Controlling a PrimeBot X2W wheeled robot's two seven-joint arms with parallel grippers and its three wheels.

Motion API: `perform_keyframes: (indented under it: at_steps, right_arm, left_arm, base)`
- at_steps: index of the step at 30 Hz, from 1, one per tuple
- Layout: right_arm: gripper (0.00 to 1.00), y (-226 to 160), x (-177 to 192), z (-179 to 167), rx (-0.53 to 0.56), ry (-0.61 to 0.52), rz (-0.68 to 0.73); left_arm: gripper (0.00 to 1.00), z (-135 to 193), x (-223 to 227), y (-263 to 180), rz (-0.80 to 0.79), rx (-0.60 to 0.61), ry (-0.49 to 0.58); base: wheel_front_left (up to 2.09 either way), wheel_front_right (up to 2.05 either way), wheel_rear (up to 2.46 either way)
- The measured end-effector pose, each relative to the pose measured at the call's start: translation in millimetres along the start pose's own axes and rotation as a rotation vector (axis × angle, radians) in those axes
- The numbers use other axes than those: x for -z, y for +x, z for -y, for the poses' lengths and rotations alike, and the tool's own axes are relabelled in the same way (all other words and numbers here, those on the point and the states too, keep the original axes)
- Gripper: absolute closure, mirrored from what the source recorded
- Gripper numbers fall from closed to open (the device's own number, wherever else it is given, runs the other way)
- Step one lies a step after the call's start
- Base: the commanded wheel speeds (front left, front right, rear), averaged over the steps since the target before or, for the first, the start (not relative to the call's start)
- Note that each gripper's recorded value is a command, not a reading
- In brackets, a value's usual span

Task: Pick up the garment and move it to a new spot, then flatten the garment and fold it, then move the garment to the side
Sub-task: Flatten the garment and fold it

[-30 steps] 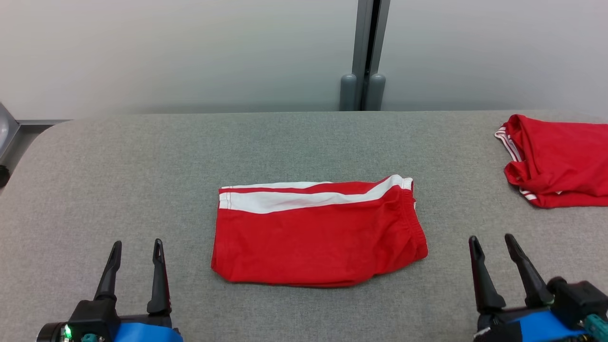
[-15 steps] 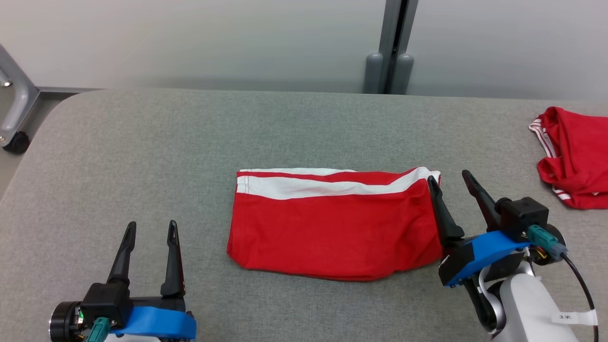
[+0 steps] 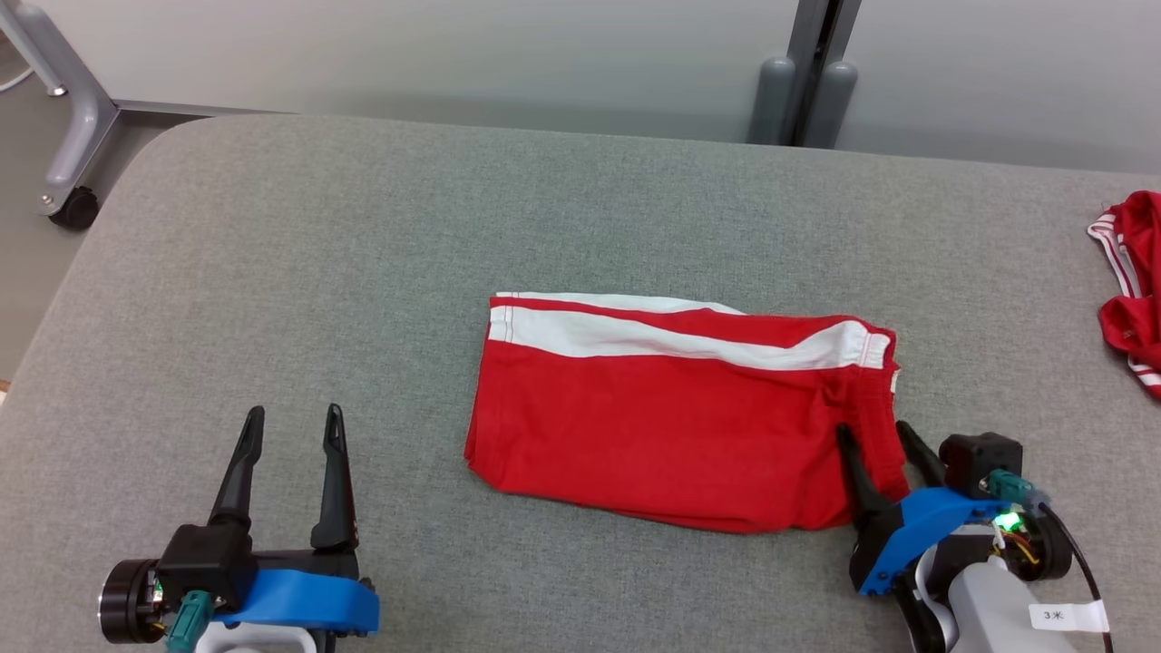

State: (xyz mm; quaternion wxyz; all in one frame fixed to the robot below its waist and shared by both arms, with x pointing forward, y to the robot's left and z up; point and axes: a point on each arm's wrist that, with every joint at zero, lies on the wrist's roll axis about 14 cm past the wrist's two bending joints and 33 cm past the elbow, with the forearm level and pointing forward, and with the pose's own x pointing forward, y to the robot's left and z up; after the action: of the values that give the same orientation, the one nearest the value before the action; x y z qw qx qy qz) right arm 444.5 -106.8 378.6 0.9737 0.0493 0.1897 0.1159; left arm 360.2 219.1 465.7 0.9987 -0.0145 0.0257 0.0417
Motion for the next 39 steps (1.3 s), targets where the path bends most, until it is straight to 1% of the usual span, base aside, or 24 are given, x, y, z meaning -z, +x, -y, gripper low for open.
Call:
perform_keyframes:
  at_steps: [5, 6, 7, 8, 13, 16, 19, 23, 26, 29, 32, 35, 39]
  right_arm:
    - [0.0, 1, 8, -6, -0.009, 0.044, -0.015]
    - [0.13, 2, 8, -8, -0.013, 0.051, -0.013]
    - [0.59, 2, 9, -9, -0.016, 0.058, -0.016]
    - [1.0, 3, 8, -11, -0.021, 0.066, -0.014]
    - [1.0, 4, 1, -18, -0.035, 0.095, 0.007]
    - [1.0, 1, -8, -10, -0.014, 0.105, 0.038]
    - [1.0, -8, -23, 20, 0.044, 0.096, 0.088]
    - [1.0, -34, -20, 73, 0.144, 0.046, 0.092]
    - [1.0, -53, -25, 111, 0.216, 0.011, 0.103]
    - [1.0, -67, -32, 135, 0.262, -0.01, 0.118]
    - [1.0, -72, -41, 138, 0.265, -0.013, 0.13]
    - [1.0, -72, -58, 131, 0.248, -0.009, 0.176]
    - [1.0, -65, -69, 105, 0.186, 0.003, 0.193]
  left_arm:
    - [0.0, -1, 0, 2, 0.0, -0.006, -0.004]
    - [0.0, 0, 1, 2, -0.001, -0.005, -0.003]
    - [0.0, 1, 1, 3, -0.002, 0.0, -0.001]
    - [0.0, 2, 1, 3, -0.002, 0.003, -0.002]
    - [0.0, 4, -2, 5, 0.008, 0.009, 0.001]
    - [0.0, 7, -2, 5, 0.009, 0.019, -0.001]
    - [0.0, 10, -2, 4, 0.009, 0.03, -0.002]
    - [0.0, 15, -5, 4, 0.02, 0.047, -0.007]
    - [0.0, 21, -6, 5, 0.025, 0.063, -0.009]
    - [0.0, 26, -6, 6, 0.027, 0.075, -0.014]
    - [0.0, 29, -7, 5, 0.028, 0.084, -0.017]
    - [0.0, 33, -8, 4, 0.033, 0.094, -0.021]
    - [0.0, 38, -8, 3, 0.033, 0.109, -0.027]
  base:
    - [0.0, 0.0, 0.0]
    - [0.0, 0.0, 0.0]
    - [0.0, 0.0, 0.0]
    - [0.0, 0.0, 0.0]
    - [0.0, 0.0, 0.0]
    - [0.0, 0.0, 0.0]
    - [0.0, 0.0, 0.0]
    - [0.0, 0.0, 0.0]
    - [0.0, 0.0, 0.0]
    - [0.0, 0.0, 0.0]
    - [0.0, 0.0, 0.0]
    - [0.0, 0.0, 0.0]
    - [0.0, 0.0, 0.0]
